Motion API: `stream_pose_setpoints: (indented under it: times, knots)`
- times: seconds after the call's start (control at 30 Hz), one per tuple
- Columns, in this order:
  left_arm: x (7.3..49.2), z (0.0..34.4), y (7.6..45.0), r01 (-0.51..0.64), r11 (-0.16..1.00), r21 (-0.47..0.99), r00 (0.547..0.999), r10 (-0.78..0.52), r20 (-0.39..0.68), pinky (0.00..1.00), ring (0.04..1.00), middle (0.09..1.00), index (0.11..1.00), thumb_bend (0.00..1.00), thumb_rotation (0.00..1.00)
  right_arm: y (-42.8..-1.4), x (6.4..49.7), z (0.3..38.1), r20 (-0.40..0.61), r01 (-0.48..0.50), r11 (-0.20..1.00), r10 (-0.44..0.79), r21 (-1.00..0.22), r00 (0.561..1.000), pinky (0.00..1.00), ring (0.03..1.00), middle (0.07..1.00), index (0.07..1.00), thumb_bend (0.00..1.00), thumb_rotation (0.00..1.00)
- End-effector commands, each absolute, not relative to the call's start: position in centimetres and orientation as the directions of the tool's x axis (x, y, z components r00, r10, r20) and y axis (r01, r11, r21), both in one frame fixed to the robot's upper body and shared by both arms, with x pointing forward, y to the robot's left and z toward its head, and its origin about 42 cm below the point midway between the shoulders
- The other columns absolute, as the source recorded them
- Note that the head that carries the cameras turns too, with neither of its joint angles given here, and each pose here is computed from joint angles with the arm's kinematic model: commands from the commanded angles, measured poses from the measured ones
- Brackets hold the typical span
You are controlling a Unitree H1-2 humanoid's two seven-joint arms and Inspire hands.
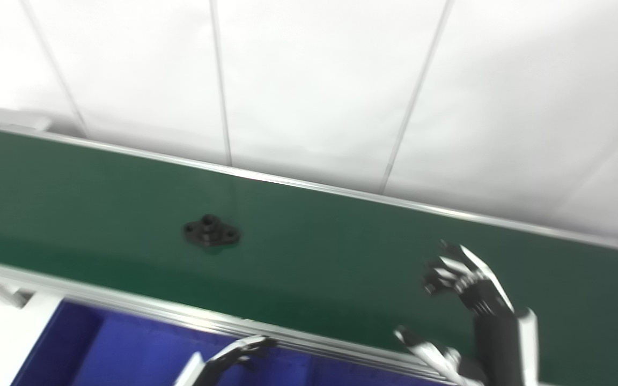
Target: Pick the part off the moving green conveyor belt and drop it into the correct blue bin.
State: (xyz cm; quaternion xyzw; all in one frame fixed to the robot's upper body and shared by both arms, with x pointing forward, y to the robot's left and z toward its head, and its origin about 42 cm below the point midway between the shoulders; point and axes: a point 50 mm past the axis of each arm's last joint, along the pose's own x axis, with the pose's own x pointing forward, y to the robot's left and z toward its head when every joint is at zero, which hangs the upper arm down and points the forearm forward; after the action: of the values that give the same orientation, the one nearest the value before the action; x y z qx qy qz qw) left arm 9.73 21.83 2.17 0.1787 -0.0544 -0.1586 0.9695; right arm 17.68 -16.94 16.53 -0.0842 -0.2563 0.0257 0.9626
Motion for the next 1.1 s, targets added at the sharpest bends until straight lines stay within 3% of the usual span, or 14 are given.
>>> stream_pose_setpoints:
  times: [0.0,0.33,0.43,0.6,0.8,1.07]
  knots:
    - [10.3,2.7,22.5,0.287,0.890,0.354,0.941,-0.332,0.071,0.59,0.731,0.828,0.784,0.76,0.41,-16.8,18.0,17.6,0.510,0.002,0.989,0.076,-0.151,0.857,0.49,0.611,0.691,0.780,0.67,0.31]
    - [10.8,3.0,22.9,0.311,0.909,0.277,0.945,-0.326,0.009,0.61,0.743,0.820,0.798,0.74,0.40,-17.3,21.2,19.3,0.522,0.010,0.972,0.116,-0.233,0.845,0.50,0.618,0.696,0.785,0.68,0.31]
    - [10.7,3.1,22.9,0.304,0.905,0.298,0.946,-0.325,0.023,0.61,0.736,0.808,0.792,0.71,0.40,-17.4,21.9,19.8,0.463,-0.016,0.957,0.155,-0.290,0.873,0.51,0.638,0.710,0.793,0.70,0.36]
    - [10.4,3.1,22.6,0.292,0.900,0.323,0.946,-0.322,0.045,0.61,0.734,0.791,0.778,0.70,0.42,-17.5,23.0,20.3,0.362,-0.076,0.947,0.193,-0.313,0.912,0.56,0.663,0.729,0.793,0.73,0.31]
    - [10.3,3.4,22.1,0.308,0.890,0.337,0.933,-0.351,0.074,0.63,0.728,0.779,0.768,0.69,0.39,-17.3,24.6,20.7,0.311,-0.116,0.917,0.245,-0.382,0.918,0.57,0.669,0.738,0.796,0.76,0.31]
    - [9.9,3.3,21.7,0.330,0.881,0.340,0.923,-0.376,0.078,0.64,0.712,0.760,0.768,0.72,0.45,-15.8,27.5,21.7,0.250,-0.173,0.850,0.332,-0.498,0.909,0.59,0.687,0.759,0.806,0.75,0.30]
